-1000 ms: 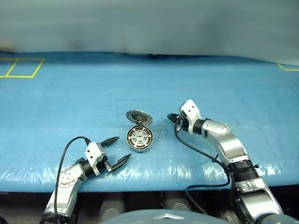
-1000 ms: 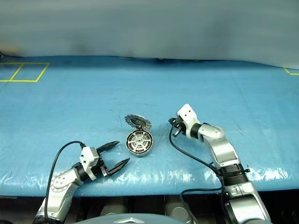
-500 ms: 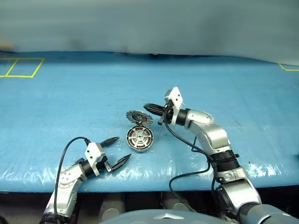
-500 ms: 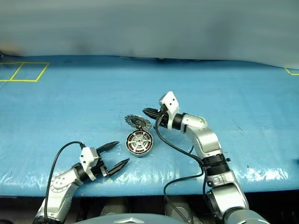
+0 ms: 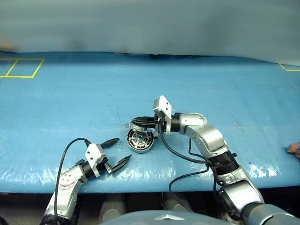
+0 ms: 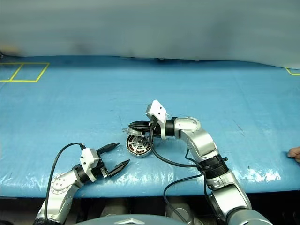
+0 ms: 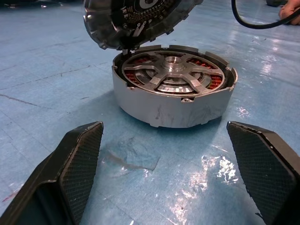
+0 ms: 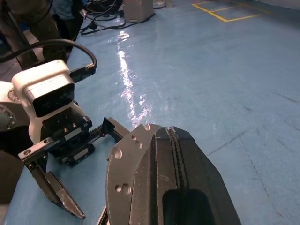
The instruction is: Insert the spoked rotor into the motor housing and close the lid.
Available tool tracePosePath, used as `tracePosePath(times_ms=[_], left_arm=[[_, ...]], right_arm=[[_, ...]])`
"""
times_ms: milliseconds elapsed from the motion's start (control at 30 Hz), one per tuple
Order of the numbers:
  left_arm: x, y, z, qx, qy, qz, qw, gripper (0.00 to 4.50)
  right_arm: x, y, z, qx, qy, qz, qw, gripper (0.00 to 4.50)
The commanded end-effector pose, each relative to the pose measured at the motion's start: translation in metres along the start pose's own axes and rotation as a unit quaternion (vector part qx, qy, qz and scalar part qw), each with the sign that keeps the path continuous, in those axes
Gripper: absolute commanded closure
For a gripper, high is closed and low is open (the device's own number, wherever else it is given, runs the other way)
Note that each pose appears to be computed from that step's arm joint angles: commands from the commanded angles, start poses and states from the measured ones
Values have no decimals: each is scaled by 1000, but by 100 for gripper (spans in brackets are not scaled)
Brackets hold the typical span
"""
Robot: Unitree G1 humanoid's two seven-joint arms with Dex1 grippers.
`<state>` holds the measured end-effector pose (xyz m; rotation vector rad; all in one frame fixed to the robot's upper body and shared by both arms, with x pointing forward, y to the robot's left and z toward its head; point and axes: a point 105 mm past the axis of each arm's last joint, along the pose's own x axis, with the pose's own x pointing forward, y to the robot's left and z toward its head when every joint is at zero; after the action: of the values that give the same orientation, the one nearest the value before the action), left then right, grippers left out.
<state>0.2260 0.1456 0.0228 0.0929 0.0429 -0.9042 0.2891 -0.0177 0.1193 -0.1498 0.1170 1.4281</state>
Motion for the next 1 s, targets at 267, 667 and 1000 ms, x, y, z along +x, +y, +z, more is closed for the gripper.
tracePosePath(times_ms=[267, 667, 1000], left_arm=[[-1, 0, 2, 0, -7, 2, 1000, 0], [-2, 1, 2, -2, -6, 3, 1000, 0], [-3, 0, 2, -3, -6, 1, 1000, 0]], right_arm=[[-4, 23, -16, -44, 48, 55, 996, 449], [-6, 26, -49, -36, 102, 41, 993, 449], [-9, 18, -64, -35, 122, -3, 992, 449]])
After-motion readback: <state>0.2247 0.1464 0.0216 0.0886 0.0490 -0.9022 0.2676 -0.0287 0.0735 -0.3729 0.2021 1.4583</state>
